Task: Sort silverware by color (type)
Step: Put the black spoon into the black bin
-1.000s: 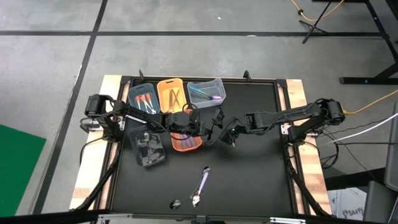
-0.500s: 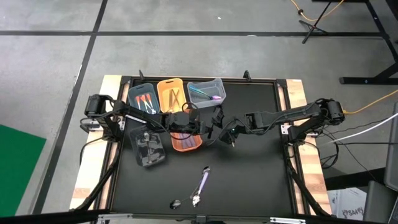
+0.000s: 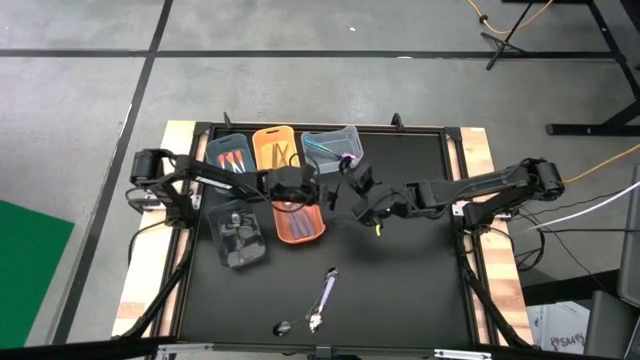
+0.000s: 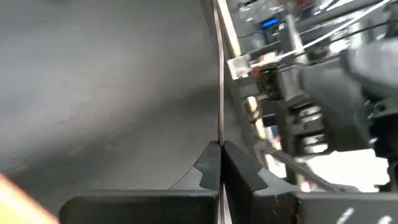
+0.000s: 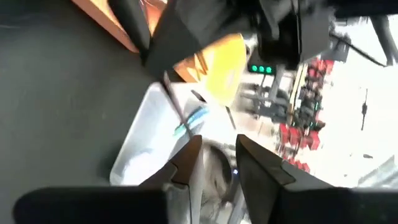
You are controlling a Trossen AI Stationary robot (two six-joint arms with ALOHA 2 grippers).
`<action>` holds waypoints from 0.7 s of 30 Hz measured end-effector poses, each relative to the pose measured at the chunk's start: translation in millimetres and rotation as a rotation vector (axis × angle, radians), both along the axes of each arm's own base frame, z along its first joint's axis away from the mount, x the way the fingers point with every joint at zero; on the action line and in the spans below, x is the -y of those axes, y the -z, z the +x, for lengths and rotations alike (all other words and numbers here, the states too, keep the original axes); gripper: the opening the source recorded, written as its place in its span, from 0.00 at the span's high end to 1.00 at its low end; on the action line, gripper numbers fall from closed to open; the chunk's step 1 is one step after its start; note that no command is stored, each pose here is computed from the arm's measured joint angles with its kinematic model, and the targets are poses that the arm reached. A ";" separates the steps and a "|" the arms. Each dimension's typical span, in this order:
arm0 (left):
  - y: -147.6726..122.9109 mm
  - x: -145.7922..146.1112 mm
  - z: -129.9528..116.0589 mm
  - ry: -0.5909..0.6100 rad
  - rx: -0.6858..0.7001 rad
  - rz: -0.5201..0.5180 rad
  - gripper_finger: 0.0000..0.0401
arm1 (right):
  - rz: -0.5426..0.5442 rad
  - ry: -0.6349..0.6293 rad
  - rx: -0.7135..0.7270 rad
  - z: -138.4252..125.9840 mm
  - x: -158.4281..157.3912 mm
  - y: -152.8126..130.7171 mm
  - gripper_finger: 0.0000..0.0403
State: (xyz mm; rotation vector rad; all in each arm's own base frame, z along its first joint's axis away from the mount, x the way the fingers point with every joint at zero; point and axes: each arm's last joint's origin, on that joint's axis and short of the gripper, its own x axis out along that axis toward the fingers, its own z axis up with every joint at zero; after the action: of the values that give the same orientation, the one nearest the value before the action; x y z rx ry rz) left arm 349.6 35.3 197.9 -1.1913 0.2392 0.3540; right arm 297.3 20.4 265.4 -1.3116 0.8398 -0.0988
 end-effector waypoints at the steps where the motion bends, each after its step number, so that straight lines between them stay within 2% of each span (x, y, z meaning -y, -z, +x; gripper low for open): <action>1: -2.6 -2.0 -3.3 -0.001 -0.021 0.009 1.00 | 0.002 0.017 0.013 -1.3 1.1 -2.1 0.77; 9: -46.6 -3.8 -46.0 -0.058 -0.127 0.068 1.00 | 0.033 0.080 0.089 -7.7 2.9 -12.2 0.77; 14: -73.0 17.0 -79.9 -0.099 -0.165 0.048 1.00 | 0.064 0.101 0.106 -8.1 2.9 -11.8 0.77; 21: -87.8 52.1 -126.7 -0.169 -0.250 -0.027 1.00 | 0.091 0.109 0.121 -8.0 2.8 -11.7 0.77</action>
State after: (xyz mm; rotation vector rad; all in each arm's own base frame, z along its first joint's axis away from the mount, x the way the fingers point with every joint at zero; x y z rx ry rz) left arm 222.8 -16.8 285.7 -1.1962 0.3621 0.6509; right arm 289.3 17.6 277.1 -1.1622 0.8028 -0.2217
